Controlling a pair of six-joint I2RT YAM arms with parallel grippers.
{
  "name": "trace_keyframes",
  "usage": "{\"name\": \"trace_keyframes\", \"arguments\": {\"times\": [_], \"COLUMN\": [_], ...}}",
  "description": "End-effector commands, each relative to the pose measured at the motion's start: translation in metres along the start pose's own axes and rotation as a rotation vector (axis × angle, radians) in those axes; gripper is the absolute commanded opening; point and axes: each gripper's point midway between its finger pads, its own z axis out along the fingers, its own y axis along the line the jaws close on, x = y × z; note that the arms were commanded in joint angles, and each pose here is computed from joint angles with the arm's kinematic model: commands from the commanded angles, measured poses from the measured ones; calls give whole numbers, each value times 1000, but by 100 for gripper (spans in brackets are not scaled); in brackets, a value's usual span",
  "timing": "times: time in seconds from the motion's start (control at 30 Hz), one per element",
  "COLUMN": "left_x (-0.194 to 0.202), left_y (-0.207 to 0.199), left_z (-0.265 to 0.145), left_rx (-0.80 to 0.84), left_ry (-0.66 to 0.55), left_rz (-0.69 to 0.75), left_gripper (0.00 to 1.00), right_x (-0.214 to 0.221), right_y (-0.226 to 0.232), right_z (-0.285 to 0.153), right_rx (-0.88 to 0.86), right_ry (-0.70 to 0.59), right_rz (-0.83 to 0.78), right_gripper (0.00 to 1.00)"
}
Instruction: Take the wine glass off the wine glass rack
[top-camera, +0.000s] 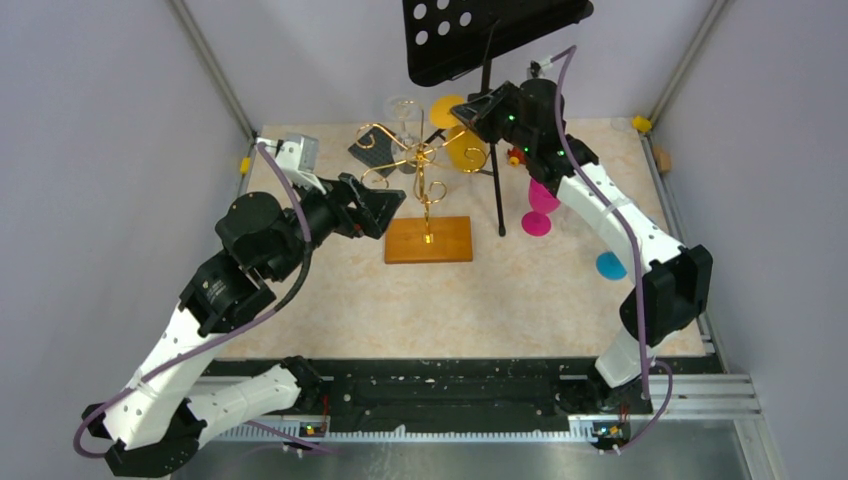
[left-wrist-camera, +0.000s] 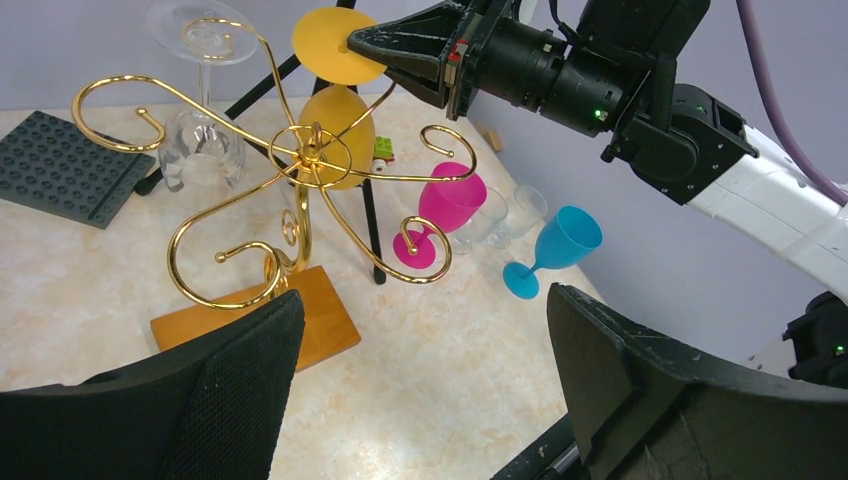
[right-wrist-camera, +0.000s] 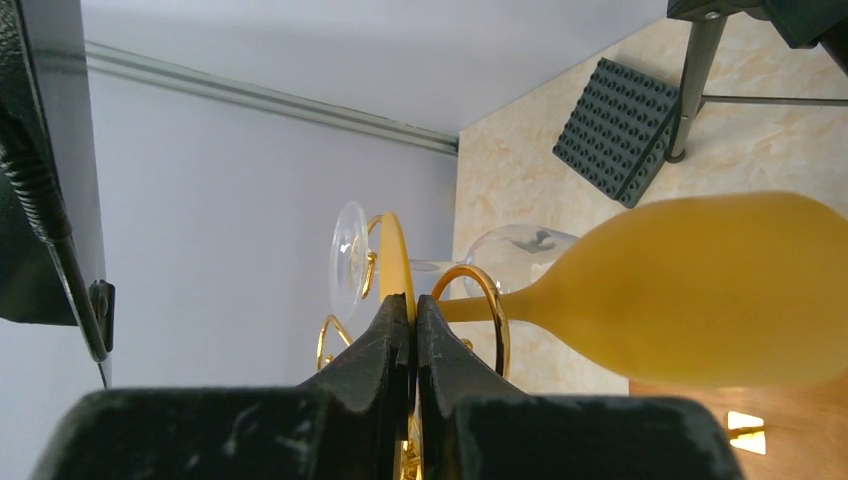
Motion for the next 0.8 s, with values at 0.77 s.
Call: {"name": "trace_keyframes", "arguments": {"times": [0.77], "left_x": [-7], "left_y": [0], "left_z": [-4], "left_rx": [0], "left_ry": [-31], "left_rz": [-17], "left_gripper": [94], "right_x": [-36], "right_y": [47], "right_z": [-53], "right_rx": [-137], "right_ry": [-130], "right_rz": [38], "right_gripper": [0]}}
